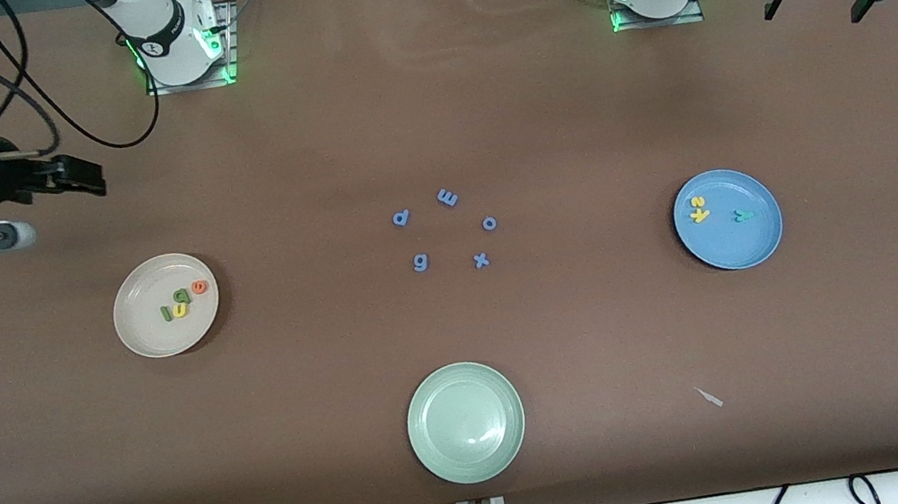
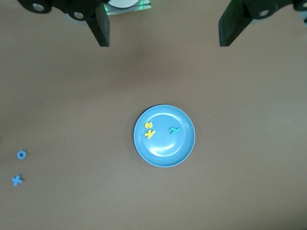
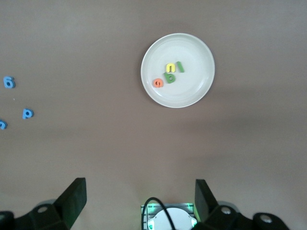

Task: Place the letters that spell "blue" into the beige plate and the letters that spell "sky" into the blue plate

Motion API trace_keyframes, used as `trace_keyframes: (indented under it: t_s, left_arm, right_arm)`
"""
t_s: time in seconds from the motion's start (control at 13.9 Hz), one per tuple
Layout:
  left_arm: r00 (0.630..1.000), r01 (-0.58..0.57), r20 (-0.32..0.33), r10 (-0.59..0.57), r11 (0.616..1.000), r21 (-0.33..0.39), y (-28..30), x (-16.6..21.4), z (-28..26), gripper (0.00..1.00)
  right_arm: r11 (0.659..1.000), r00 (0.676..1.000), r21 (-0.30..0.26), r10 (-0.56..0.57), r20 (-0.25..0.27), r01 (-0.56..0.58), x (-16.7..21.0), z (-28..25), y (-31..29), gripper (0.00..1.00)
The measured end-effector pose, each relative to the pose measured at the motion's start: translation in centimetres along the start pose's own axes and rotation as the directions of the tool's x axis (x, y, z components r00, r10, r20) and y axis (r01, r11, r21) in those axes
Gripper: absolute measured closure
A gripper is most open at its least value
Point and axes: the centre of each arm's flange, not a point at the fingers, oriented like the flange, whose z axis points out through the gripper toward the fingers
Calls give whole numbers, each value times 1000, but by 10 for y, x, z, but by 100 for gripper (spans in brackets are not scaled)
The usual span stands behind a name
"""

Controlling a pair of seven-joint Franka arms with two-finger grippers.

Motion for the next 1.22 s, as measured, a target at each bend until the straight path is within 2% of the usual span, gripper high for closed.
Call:
trace_keyframes:
  t_s: [0.14, 0.29, 0.57, 0.72, 1.22]
  left_arm:
    - [997, 78, 2, -78, 995, -67, -38, -1, 4, 0]
    - [993, 122, 7, -122, 988, -100, -62, 8, 8, 0]
    - [993, 117, 20, -116, 988, -101, -65, 44, 17, 0]
    - [993, 118, 25, -116, 988, -101, -67, 53, 21, 0]
    - [991, 129, 53, -124, 986, -103, -71, 54, 27, 0]
  right_arm:
    - [1000, 999, 6, 20, -43, -19, -2, -12, 14, 0]
    - [999, 997, 12, 34, -74, -33, 2, -13, 20, 0]
    - [999, 995, 15, 46, -90, -45, 7, -10, 25, 0]
    - [999, 992, 16, 50, -118, -48, 10, -11, 25, 0]
    - [994, 986, 23, 105, -127, -103, 15, -11, 55, 0]
